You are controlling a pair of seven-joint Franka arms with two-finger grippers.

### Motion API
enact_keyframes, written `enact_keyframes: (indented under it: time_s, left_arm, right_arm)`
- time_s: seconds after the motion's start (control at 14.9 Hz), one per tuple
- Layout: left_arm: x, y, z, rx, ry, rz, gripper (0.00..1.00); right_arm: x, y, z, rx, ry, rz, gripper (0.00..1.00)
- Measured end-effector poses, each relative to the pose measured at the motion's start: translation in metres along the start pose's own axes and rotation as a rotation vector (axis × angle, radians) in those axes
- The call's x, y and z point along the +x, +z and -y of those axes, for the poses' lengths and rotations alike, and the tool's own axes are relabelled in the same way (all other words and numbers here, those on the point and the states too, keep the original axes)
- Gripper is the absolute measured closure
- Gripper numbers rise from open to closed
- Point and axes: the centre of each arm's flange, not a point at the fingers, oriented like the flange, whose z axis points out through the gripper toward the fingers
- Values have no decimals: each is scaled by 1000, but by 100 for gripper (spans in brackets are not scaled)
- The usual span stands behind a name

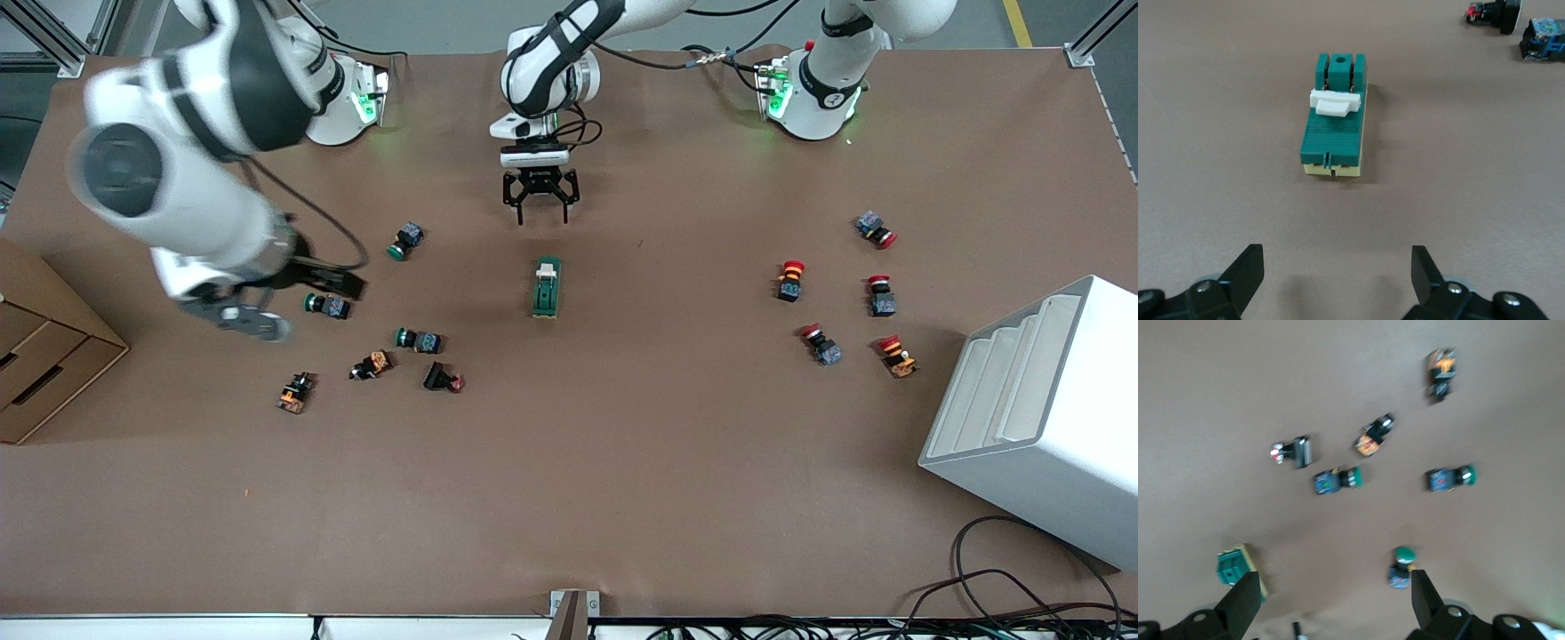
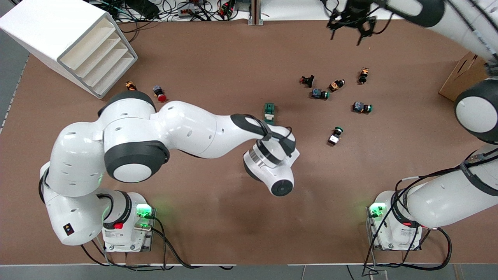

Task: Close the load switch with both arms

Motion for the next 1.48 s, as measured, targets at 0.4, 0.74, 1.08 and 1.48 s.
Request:
enact_keyframes:
  time_s: [0.4,0.74,1.08,1.48]
  left_arm:
    - [-13,22,9,-28,15,-162,2]
    - [-17,38,19,-69,-31,-273,2]
    - [-19,51,22,-109,-21,-344,2]
    - [-28,66,30,-130,31,-391,3]
  right_arm:
    - [-72,88,103,12,95,48,0]
    - [-112,151,140,43,49,24,0]
    - [-156,211,152,92,6,-11,0]
    - [-208,276,183,117,55,-33,0]
